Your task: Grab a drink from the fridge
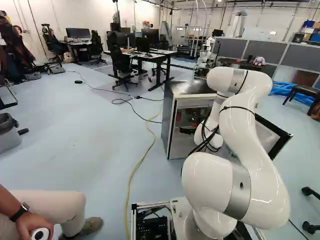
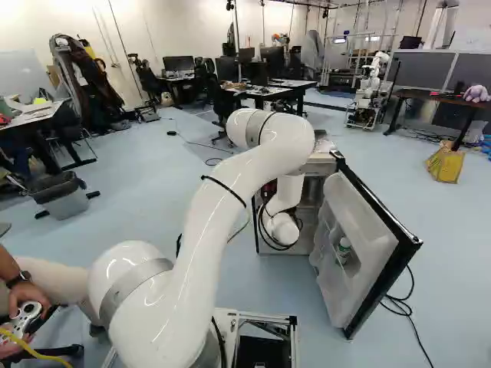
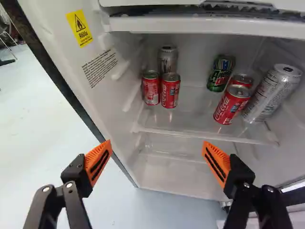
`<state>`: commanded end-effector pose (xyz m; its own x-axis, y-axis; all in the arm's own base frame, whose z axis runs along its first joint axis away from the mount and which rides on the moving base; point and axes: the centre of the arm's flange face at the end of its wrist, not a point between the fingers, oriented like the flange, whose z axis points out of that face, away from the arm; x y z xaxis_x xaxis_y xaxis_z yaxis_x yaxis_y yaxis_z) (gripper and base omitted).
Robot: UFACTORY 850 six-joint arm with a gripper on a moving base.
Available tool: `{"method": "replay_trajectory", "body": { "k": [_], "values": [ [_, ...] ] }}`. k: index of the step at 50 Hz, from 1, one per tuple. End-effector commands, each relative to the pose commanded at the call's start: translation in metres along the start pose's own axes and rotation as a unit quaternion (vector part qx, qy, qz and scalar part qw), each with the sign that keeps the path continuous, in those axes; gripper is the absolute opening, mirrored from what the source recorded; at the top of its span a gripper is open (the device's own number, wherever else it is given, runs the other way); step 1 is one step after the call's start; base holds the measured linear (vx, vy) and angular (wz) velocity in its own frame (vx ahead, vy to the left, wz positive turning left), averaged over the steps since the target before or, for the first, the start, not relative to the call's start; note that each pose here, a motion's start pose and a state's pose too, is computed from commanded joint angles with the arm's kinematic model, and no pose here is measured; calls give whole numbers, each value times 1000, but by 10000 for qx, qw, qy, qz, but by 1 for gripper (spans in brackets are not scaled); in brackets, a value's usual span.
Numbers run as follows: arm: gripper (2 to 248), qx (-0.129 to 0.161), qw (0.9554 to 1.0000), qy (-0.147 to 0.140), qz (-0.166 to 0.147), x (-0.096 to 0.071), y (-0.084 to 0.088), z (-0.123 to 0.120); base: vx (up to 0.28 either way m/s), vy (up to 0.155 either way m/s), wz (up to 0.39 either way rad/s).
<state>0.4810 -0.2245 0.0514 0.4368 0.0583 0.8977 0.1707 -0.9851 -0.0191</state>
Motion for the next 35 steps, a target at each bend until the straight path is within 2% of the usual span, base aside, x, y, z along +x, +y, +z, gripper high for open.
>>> {"method": "replay_trajectory", "body": {
  "k": [15,35],
  "values": [
    [247,-75,10000,-3,31,0,1,0,0,0,0],
    [247,-656,9974,-55,298,-2,11,-6,0,0,0]
  ]
}}
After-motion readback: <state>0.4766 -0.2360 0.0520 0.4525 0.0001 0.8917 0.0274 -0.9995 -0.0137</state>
